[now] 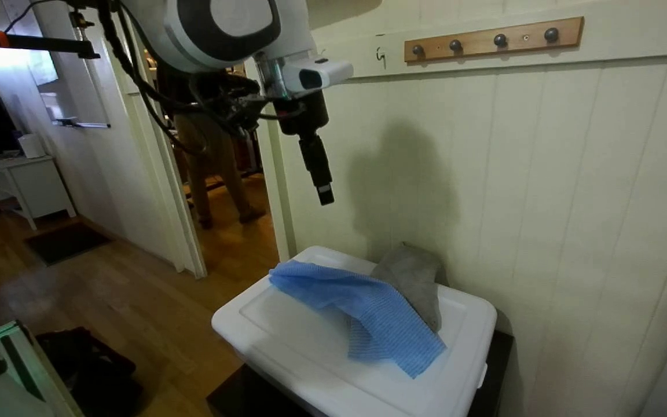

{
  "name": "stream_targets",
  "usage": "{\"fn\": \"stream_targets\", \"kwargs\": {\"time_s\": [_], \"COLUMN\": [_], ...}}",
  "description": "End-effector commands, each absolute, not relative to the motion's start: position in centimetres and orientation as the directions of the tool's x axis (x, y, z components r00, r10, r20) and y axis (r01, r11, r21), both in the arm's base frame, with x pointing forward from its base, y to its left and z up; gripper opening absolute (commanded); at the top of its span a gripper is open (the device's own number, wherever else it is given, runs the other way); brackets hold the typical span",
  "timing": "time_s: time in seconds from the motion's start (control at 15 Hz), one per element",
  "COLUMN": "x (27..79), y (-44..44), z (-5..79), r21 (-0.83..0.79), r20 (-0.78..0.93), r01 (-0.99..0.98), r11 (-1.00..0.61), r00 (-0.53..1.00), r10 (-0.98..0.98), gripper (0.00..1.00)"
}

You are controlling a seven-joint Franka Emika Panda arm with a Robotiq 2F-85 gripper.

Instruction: Hang the blue rag on the second hook

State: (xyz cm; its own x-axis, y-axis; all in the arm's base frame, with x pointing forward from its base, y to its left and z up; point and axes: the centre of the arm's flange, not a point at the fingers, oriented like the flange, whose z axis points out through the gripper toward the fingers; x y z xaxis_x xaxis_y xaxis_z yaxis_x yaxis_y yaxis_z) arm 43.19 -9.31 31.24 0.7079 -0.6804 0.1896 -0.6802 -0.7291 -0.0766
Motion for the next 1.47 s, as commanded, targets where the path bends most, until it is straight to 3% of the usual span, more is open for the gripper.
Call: {"fn": "stream_targets", "kwargs": {"time_s": [0.0, 0.47, 0.93, 1.4], "x": [44.9, 45.2, 44.7, 46.1], "y": [-8.6, -7.8, -8.0, -6.8], "z": [26.9, 20.9, 21.1, 13.2], "r21": [-0.010, 0.032, 0.032, 0.127], "r20": [0.118, 0.009, 0.022, -0.009], "r01": [-0.779, -0.830, -0.817, -0.815], "r11": [-0.627, -0.556, -0.576, -0.565], "r00": [0.622, 0.557, 0.577, 0.568], "r10": [-0.774, -0.831, -0.817, -0.823], "gripper": [1.00, 1.00, 1.00, 1.00]}}
